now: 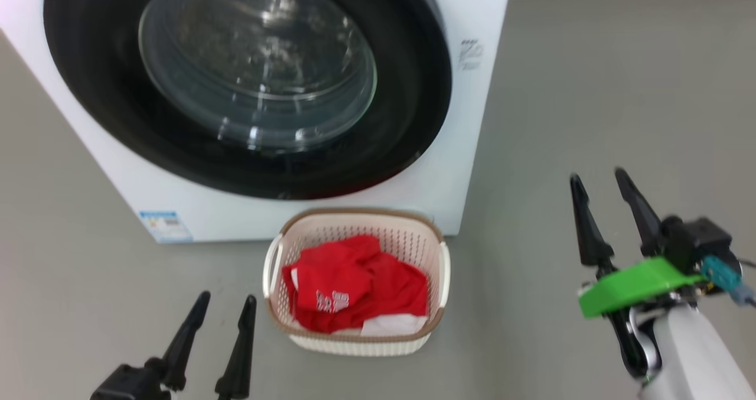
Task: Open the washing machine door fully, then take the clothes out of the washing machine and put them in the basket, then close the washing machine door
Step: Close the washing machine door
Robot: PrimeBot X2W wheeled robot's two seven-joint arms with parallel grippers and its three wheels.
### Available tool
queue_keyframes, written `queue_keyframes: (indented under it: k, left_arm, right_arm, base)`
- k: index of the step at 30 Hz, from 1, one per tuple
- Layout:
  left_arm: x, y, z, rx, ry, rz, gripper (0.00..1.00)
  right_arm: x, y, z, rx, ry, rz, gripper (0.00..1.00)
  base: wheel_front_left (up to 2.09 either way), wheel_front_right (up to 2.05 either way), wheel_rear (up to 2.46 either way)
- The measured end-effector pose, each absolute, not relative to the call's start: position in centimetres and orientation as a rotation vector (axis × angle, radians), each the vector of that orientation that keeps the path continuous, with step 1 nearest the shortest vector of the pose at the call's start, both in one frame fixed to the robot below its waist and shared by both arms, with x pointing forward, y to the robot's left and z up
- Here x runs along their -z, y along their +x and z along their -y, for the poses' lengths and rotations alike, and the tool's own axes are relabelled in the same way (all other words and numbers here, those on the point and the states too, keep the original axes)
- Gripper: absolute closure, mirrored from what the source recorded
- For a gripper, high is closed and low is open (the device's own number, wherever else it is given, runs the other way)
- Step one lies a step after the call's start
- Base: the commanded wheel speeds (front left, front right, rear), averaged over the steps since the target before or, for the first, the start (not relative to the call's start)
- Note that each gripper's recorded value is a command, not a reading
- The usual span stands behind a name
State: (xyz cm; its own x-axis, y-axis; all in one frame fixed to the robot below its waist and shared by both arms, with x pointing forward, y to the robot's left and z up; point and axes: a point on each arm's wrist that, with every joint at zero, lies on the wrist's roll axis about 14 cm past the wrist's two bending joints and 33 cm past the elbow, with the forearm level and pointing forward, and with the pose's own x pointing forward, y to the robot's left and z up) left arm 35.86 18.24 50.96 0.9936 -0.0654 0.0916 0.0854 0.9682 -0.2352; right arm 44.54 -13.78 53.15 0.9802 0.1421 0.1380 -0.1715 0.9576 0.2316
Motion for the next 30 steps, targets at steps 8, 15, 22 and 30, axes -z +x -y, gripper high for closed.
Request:
queue_keyframes:
  k: [8,15,22,30]
  left_arm:
    - [-51.4,34.5,-18.8,0.068,-0.232,0.102,0.0]
    - [-51.4,33.6,-20.1,0.031,-0.221,0.108,0.0]
    - [-51.3,33.2,-20.2,0.033,-0.203,0.103,0.0]
    - [-51.3,33.0,-19.9,0.041,-0.188,0.103,0.0]
  right_arm:
    - [-54.0,40.4,15.7,-0.118,0.234,0.162,0.0]
    - [-53.0,36.9,18.4,-0.038,0.234,0.155,0.0]
    - [-52.1,34.7,19.9,0.012,0.234,0.143,0.0]
    - [-52.0,33.2,20.5,0.033,0.255,0.146,0.0]
  base:
    - [0.0,0.0,0.0]
    - [0.0,0.0,0.0]
    - [0.0,0.0,0.0]
    - [0.0,0.0,0.0]
